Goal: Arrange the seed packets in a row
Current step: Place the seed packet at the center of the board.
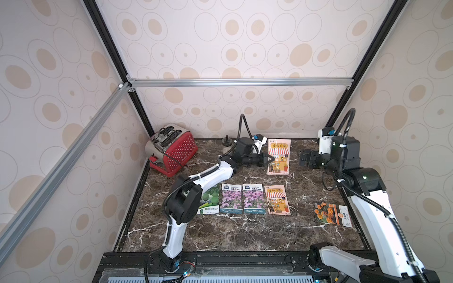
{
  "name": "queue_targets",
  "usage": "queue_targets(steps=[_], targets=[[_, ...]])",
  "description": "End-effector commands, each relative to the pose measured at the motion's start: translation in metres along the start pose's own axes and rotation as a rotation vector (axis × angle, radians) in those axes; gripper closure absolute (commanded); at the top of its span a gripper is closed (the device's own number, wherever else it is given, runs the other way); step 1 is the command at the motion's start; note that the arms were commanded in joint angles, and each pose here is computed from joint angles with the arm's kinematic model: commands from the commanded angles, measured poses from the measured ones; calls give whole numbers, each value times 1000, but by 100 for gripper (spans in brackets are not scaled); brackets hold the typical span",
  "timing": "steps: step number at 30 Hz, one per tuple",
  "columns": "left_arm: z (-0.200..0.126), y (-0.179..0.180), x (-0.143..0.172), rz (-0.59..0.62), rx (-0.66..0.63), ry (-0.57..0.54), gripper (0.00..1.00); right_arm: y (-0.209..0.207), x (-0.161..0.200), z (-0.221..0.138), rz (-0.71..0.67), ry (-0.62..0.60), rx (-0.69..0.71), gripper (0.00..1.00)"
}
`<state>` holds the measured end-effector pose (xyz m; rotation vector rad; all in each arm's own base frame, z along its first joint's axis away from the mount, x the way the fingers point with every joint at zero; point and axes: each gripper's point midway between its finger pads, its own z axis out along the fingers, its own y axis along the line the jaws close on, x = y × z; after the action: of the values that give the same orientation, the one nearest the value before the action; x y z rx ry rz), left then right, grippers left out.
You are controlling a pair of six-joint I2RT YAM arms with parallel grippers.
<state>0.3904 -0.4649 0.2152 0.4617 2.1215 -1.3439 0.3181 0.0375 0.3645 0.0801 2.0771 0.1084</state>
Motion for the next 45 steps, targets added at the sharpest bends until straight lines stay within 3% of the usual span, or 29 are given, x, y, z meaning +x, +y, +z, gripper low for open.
queue_targets(steps=[1, 12, 23, 35, 45], targets=[[26, 14, 9, -142, -82, -83, 100, -30, 31, 2, 17, 80, 159, 0], [79, 16, 71, -204, -195, -35, 100, -44, 67, -22, 24, 84, 189, 0], [119, -1, 118, -244, -170, 67, 100, -58, 80, -46, 6, 79, 236, 0], [141, -9, 170, -282, -173, 186, 100, -71, 107, -39, 24, 141, 311, 0], [143, 0, 183, -303, -223, 214, 100, -71, 119, -27, 49, 170, 313, 0]])
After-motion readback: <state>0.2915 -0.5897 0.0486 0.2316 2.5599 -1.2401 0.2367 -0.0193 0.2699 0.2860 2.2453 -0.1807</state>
